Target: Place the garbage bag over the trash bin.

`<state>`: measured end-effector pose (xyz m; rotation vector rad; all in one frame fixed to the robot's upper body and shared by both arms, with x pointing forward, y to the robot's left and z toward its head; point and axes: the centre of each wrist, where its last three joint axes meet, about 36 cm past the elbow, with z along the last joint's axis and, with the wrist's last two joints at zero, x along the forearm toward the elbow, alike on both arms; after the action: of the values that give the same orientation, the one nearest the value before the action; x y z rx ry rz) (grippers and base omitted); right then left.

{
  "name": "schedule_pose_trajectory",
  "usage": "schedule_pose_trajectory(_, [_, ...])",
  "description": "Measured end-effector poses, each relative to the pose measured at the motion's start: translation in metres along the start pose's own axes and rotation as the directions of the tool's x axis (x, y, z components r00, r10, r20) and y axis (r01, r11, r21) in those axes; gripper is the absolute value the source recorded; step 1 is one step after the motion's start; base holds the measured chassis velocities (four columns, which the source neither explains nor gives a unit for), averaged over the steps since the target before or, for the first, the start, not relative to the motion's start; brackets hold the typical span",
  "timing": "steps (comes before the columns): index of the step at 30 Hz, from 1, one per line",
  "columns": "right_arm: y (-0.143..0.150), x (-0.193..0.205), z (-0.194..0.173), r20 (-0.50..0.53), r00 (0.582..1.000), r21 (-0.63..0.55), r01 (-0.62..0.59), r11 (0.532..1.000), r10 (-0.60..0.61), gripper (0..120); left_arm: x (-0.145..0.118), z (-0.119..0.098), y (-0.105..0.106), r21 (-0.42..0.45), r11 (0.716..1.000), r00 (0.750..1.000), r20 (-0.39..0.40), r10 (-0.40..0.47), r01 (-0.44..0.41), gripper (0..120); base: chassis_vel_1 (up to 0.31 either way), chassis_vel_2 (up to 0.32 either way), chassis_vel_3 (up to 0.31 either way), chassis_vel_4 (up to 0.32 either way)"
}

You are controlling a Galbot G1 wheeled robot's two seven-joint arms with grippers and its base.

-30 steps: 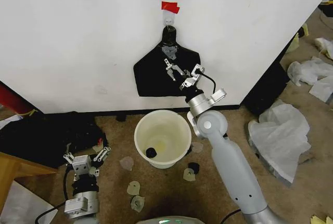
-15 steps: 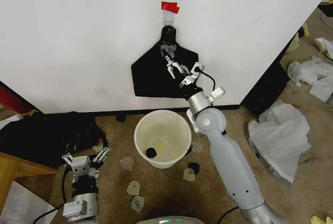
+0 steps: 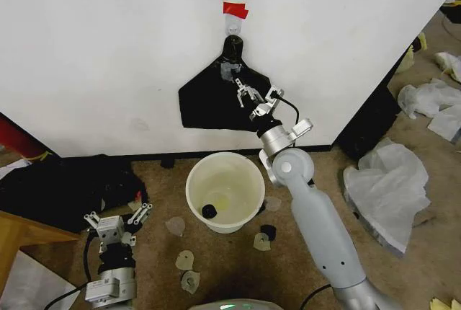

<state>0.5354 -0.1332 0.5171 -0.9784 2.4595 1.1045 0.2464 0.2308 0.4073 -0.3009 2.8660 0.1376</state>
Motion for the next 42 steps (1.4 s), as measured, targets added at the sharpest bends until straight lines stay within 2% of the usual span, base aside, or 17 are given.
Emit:
schedule_pose_trajectory(8, [0.002,0.006,0.001,-0.005,1.0,0.015,-0.009,1.0,0.009,0,-0.002,0.001,-0.001,0.005,1.0,1.0,0.002,-0.001,0.001,100,0.0,0.0,0.0,0.0])
schedule_pose_trajectory(17, [0.015,0.068,0.022,-0.065,0.998,0.114,-0.019,0.993,0.027,0,-0.004,0.005,-0.002,0.017,1.0,1.0,-0.005,-0.001,0.001,100,0.0,0.0,0.0,0.0])
schedule_pose_trajectory(26, [0.035,0.122,0.023,-0.081,0.996,0.19,-0.021,0.982,0.037,0,-0.008,0.009,-0.006,0.026,1.0,1.0,-0.008,0.015,-0.014,100,0.0,0.0,0.0,0.0])
schedule_pose_trajectory(35, [0.038,0.181,0.036,-0.111,0.989,0.283,-0.064,0.957,0.099,0,-0.011,0.008,-0.005,0.035,0.999,1.0,0.0,0.022,-0.022,100,0.0,0.0,0.0,0.0])
schedule_pose_trajectory(42, [0.048,0.207,0.053,-0.129,0.984,0.339,-0.073,0.938,0.123,0,-0.011,0.009,-0.006,0.038,0.999,1.0,-0.001,0.023,-0.023,100,0.0,0.0,0.0,0.0])
